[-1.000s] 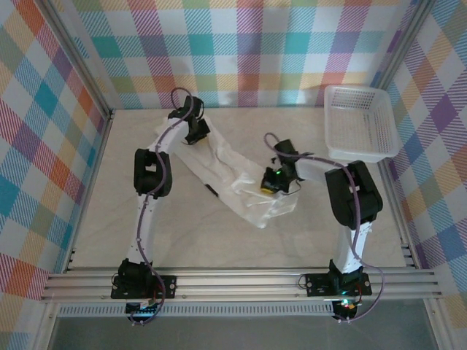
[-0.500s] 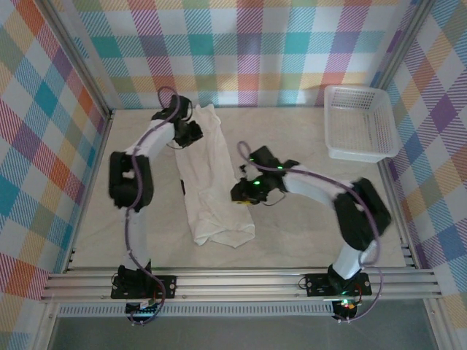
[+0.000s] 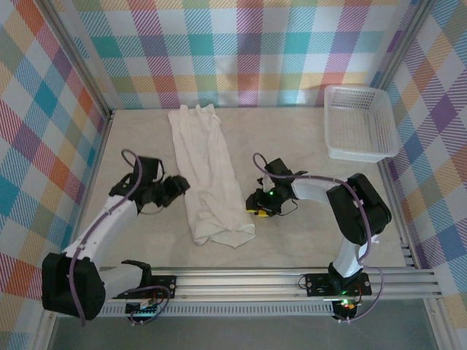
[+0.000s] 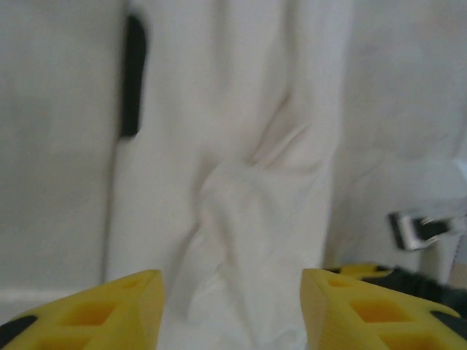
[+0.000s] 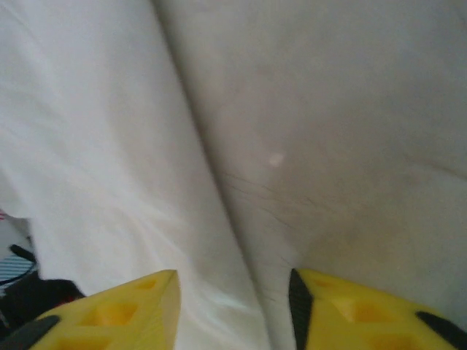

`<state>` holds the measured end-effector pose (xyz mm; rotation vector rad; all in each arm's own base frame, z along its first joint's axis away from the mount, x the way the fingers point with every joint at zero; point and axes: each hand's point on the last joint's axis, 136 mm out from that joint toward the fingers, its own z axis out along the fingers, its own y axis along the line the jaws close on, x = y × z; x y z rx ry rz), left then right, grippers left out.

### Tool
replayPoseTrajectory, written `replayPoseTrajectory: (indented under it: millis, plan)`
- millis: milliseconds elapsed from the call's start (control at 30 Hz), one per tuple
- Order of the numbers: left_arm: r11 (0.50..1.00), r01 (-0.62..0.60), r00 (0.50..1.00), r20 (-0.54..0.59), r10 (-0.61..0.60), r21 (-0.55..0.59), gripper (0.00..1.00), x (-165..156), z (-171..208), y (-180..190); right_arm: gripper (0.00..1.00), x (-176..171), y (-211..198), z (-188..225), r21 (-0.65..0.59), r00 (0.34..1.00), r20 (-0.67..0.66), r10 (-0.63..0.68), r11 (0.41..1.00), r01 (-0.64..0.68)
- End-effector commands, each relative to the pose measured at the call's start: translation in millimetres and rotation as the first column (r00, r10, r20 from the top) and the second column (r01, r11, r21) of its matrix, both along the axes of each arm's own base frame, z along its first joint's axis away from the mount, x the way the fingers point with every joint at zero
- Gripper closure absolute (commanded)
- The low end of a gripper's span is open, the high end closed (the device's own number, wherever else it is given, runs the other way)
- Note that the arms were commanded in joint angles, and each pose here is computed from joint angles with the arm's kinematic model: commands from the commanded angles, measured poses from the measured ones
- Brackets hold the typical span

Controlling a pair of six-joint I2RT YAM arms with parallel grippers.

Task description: Fold the inside-out t-shirt

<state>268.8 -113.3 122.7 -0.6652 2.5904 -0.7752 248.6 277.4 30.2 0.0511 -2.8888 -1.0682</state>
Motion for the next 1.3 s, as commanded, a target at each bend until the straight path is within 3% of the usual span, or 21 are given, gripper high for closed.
replayPoseTrajectory:
  millis: [0,100,233,367,533,633,833,1167,1267]
  plan:
    - [0.999,-0.023,0.993,-0.114,0.021,-0.024,0.45,-37.2,-21.4,-3.4,0.67,-5.2,27.6,5.7,0.098,0.997,-0.019,0.081,0.992,-0.078]
    - [1.000,0.000,0.978,-0.207,-0.003,-0.011,0.43,-69.9,-43.2,-10.2,0.76,-8.7,34.5,8.9,0.123,0.994,-0.031,0.102,0.988,-0.098]
    - [0.998,-0.017,0.963,-0.269,0.002,-0.056,0.32,-94.3,-63.7,-18.8,0.89,-14.2,33.9,12.6,0.130,0.994,-0.042,0.104,0.987,-0.098]
    - [0.992,-0.024,0.965,-0.262,-0.009,-0.121,0.25,-92.8,-73.1,-30.2,0.96,-16.4,29.7,21.9,0.124,0.996,-0.025,0.083,0.989,-0.079]
    - [0.986,0.017,0.966,-0.252,-0.058,-0.164,0.29,-80.7,-75.5,-46.5,0.95,-16.7,28.2,24.2,0.113,0.997,-0.027,0.075,0.991,-0.072]
    - [0.987,0.033,0.962,-0.263,-0.074,-0.156,0.42,-80.4,-78.7,-48.8,0.96,-16.9,27.5,21.8,0.105,0.997,-0.040,0.064,0.993,-0.060]
    - [0.988,0.041,0.956,-0.282,-0.082,-0.146,1.00,-91.2,-78.9,-45.0,0.97,-22.7,20.6,16.9,0.071,0.997,-0.056,0.048,0.996,-0.044]
    - [0.987,0.141,0.900,-0.405,-0.162,-0.081,1.00,-172.4,-78.9,-36.3,0.99,-83.4,-12.8,19.7,0.023,0.990,-0.125,0.060,0.998,-0.058]
    - [0.987,0.116,0.917,-0.369,-0.149,-0.112,1.00,-172.1,-62.7,-38.4,1.00,-82.4,-15.6,37.4,0.021,0.994,-0.090,0.055,0.998,-0.054]
